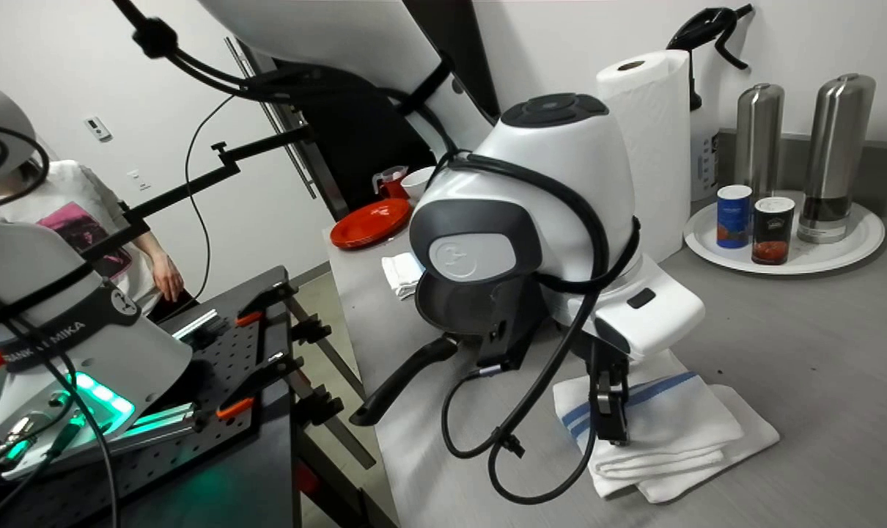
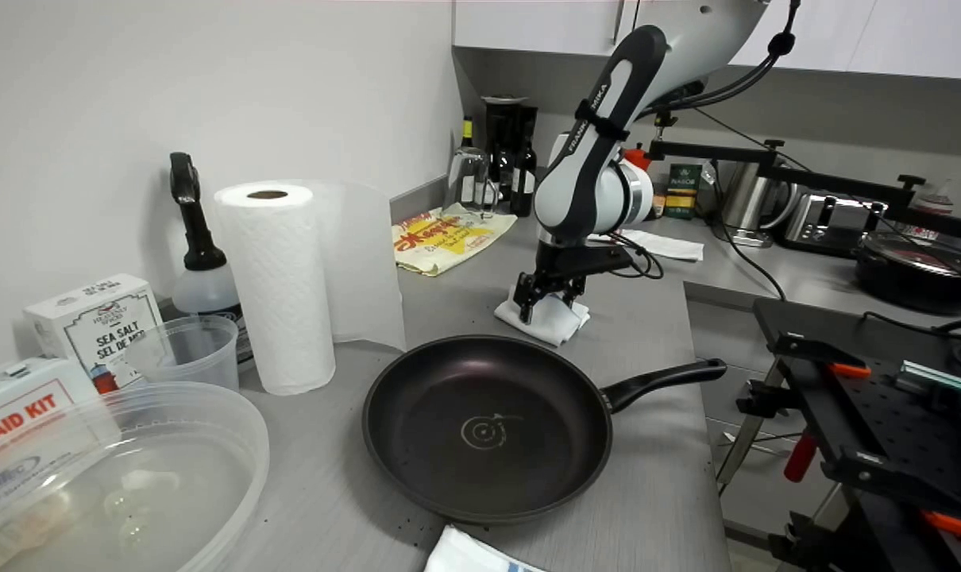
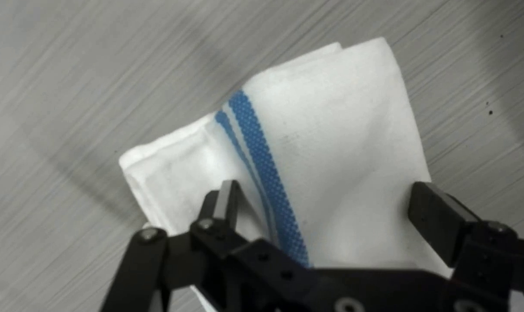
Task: Wipe the pan with the dish cloth
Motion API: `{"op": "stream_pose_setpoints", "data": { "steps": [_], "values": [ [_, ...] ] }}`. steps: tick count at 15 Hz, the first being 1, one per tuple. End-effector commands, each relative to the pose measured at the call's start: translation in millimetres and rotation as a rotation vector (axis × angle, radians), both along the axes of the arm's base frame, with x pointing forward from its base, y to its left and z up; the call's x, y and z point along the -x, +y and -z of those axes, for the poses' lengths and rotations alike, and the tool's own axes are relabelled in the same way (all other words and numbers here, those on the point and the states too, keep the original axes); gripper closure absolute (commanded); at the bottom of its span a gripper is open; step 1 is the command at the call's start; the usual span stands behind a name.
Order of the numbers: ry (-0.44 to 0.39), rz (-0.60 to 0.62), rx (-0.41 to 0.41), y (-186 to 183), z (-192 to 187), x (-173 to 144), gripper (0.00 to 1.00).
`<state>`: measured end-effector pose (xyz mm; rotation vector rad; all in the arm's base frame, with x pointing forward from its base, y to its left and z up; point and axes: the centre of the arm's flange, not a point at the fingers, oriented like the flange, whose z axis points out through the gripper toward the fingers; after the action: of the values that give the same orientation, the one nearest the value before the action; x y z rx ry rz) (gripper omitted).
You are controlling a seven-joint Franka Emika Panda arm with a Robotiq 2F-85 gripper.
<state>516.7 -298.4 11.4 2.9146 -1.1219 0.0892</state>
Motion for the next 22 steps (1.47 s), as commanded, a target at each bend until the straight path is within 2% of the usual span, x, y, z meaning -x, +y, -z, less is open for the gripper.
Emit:
{"op": "stream_pose_setpoints", "data": {
  "steps": [1, 3, 6, 12, 14, 15, 16, 19, 21, 22],
  "values": [
    [-0.02, 0.013, 0.012, -6.9, 13.5, -13.6, 0.25],
    [-0.02, 0.013, 0.012, -9.4, 16.4, -16.4, 0.32],
    [-0.024, 0.015, 0.016, -12.8, 16.0, -19.7, 0.57],
    [-0.034, 0.018, 0.024, -20.9, 15.1, -30.4, 0.98],
    [-0.035, 0.02, 0.026, -23.9, 15.6, -34.4, 0.96],
    [-0.038, 0.022, 0.027, -24.7, 15.4, -35.9, 0.57],
    [-0.039, 0.022, 0.028, -25.5, 15.7, -36.7, 0.57],
    [-0.039, 0.018, 0.027, -26.8, 16.7, -39.2, 0.36],
    [-0.04, 0.016, 0.026, -26.9, 17.7, -40.4, 0.76],
    [-0.04, 0.016, 0.026, -26.7, 18.0, -40.6, 0.77]
  ]
}}
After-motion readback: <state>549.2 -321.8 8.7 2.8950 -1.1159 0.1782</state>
